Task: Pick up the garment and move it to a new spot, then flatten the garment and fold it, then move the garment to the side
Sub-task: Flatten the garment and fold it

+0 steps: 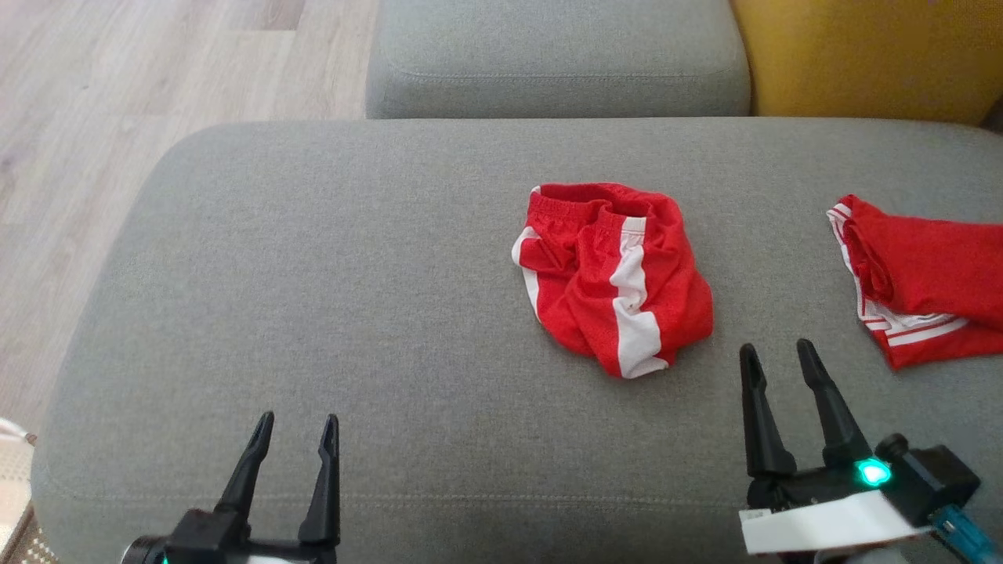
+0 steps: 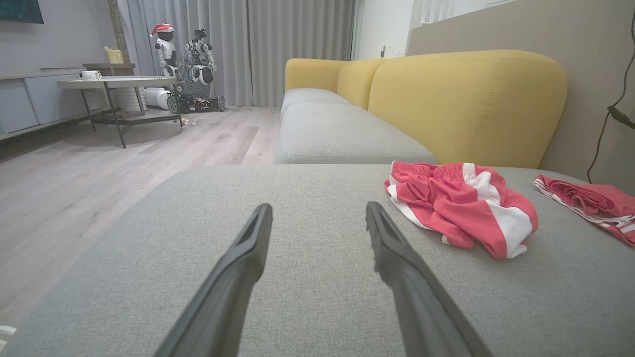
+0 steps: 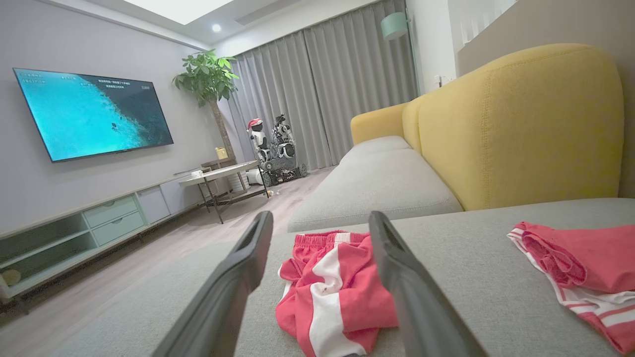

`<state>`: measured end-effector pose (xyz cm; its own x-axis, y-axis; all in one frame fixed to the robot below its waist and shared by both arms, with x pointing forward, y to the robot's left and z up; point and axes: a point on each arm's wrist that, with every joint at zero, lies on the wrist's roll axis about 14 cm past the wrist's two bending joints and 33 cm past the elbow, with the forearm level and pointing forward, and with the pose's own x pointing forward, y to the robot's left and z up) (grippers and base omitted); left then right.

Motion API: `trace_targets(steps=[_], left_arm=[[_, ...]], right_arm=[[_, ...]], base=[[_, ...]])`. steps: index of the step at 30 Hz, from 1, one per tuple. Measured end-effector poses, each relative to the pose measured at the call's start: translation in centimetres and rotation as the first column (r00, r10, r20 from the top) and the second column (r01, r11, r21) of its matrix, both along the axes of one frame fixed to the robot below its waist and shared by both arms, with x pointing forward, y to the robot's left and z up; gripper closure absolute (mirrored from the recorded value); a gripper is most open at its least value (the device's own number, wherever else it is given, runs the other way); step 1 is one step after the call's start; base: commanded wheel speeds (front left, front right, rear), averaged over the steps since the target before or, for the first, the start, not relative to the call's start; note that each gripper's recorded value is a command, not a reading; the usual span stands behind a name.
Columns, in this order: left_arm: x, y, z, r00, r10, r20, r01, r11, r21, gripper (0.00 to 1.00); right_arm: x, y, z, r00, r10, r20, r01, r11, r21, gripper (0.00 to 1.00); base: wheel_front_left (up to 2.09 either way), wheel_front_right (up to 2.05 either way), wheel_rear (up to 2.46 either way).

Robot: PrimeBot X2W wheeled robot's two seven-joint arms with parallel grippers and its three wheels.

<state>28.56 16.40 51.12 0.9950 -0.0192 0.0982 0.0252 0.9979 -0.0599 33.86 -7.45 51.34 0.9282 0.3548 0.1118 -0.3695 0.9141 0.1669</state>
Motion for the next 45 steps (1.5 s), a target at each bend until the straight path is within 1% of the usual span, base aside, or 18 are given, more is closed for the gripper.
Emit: trace_targets(steps=[22,25,27,29,31,34,36,38,41,43,45], left_arm=[[0.0,-1.0,-0.4,0.999,-0.030,-0.013,0.030,1.000,0.001,0.00],[0.2,-1.7,-0.5,0.997,-0.070,-0.016,0.070,0.997,-0.018,0.00],[0.8,-2.4,-0.4,0.993,-0.119,-0.012,0.118,0.992,-0.036,0.00],[2.0,-3.5,0.1,0.982,-0.191,0.003,0.191,0.982,-0.011,0.00],[4.1,-4.1,2.0,0.969,-0.242,0.058,0.241,0.970,0.018,0.00],[7.1,-6.0,4.7,0.921,-0.372,0.118,0.363,0.928,0.087,0.00],[9.3,-7.3,6.2,0.881,-0.452,0.141,0.439,0.891,0.113,0.00],[11.5,-8.6,6.9,0.838,-0.529,0.136,0.510,0.847,0.150,0.00],[15.1,-10.0,6.4,0.794,-0.604,0.063,0.586,0.790,0.181,0.00],[17.2,-11.4,5.6,0.756,-0.654,-0.015,0.643,0.740,0.198,0.00],[18.7,-13.1,4.5,0.712,-0.696,-0.092,0.699,0.689,0.193,0.00]], right_arm=[[0.1,0.4,-0.5,1.000,0.012,-0.017,-0.012,1.000,-0.003,0.00],[0.1,0.2,-0.7,1.000,0.007,-0.022,-0.008,1.000,-0.003,0.00],[0.2,0.1,-0.9,1.000,0.004,-0.030,-0.004,1.000,-0.002,0.00],[0.3,0.1,-1.2,0.999,0.004,-0.039,-0.004,1.000,-0.003,0.00],[0.5,0.0,-1.5,0.999,-0.002,-0.049,0.002,1.000,-0.004,0.00],[1.5,-0.4,-1.5,0.999,-0.016,-0.050,0.017,1.000,0.004,0.00],[2.6,-0.5,-1.1,0.999,-0.021,-0.035,0.021,1.000,0.007,0.00],[4.0,-0.8,-0.6,0.999,-0.031,-0.016,0.031,1.000,0.004,0.00],[6.0,-1.9,-0.7,0.998,-0.065,-0.012,0.065,0.998,0.008,0.00],[6.9,-2.7,-1.4,0.996,-0.091,-0.025,0.091,0.996,0.006,0.00],[7.6,-3.2,-2.2,0.994,-0.104,-0.043,0.105,0.995,0.002,0.00]], base=[[0.00,0.00,0.00],[0.00,0.00,0.00],[0.00,0.00,0.00],[0.00,0.00,0.00],[0.00,0.00,0.00],[0.00,0.00,0.00],[0.00,0.00,0.00],[0.00,0.00,0.00],[0.00,0.00,0.00],[0.00,0.00,0.00],[0.00,0.00,0.00]])
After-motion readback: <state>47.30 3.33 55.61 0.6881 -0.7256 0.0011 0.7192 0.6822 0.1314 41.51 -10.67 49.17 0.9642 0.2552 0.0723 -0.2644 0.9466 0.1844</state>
